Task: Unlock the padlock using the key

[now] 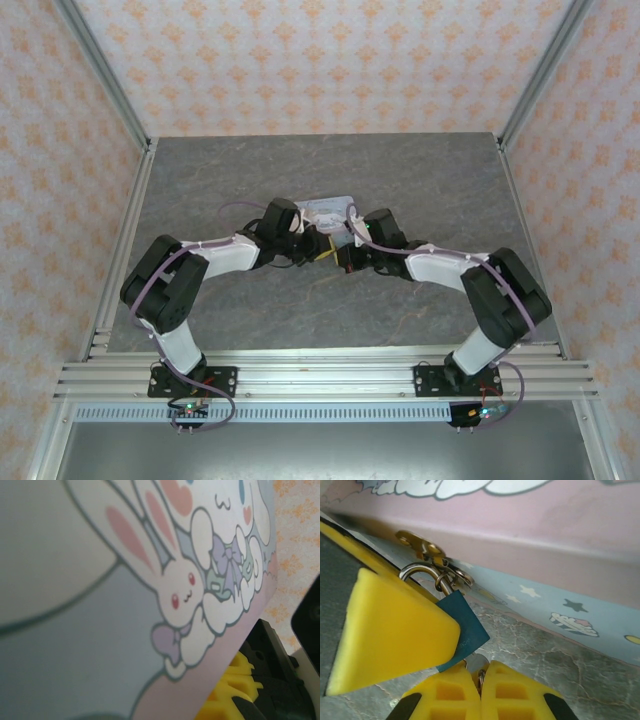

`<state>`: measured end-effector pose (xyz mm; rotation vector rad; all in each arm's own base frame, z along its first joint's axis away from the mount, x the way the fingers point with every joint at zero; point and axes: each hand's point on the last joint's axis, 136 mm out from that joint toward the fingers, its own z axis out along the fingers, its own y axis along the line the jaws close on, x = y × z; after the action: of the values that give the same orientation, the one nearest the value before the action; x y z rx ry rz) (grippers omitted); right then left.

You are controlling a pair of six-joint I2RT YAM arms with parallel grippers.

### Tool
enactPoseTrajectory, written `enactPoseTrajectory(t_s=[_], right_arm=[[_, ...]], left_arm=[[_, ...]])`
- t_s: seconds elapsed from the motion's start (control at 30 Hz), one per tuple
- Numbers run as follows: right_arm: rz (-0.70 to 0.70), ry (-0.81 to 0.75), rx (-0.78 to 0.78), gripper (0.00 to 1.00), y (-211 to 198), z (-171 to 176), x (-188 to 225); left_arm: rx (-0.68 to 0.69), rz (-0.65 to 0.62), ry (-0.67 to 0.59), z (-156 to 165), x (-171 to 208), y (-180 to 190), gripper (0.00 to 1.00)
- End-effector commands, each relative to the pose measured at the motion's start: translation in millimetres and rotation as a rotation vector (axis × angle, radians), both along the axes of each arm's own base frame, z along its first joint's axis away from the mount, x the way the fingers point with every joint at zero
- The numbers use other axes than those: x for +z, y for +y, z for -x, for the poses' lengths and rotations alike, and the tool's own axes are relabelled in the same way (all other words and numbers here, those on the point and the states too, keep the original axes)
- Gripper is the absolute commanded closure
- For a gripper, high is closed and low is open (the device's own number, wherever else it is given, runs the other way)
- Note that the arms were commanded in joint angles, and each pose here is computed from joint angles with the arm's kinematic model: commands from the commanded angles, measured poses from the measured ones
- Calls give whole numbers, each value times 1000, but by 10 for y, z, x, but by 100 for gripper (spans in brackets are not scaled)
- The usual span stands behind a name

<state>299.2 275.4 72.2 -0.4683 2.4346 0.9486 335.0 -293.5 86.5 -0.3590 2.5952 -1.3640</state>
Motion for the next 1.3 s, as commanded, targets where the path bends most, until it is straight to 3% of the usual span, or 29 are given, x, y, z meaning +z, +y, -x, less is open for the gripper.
enactPoseTrajectory(t_s=[0.0,0.13,0.27,0.33,0.47,0.7,0.97,1.27], right_arm=[[-282,-33,87,98,383,-98,591],[-317,-5,45,94,312,-162,593],[-246,-13,-3,61,166,-180,522],[-208,-20,-35,54,61,-180,498],[-179,-25,-121,48,-145,-168,465],[-205,18,-254,46,-271,-183,471],[-237,75,-290,46,-231,-124,398],[-217,110,-279,46,-116,-61,206]], left_arm=[[-75,30,5,114,0,-124,100],[-73,18,10,119,-62,-112,100],[-60,3,14,105,-131,-81,100],[-53,-14,17,99,-176,-52,100],[-59,-63,21,120,-288,0,100],[-85,-151,33,187,-538,105,100],[-91,-176,30,253,-601,167,66],[-78,-169,-49,294,-172,247,35]])
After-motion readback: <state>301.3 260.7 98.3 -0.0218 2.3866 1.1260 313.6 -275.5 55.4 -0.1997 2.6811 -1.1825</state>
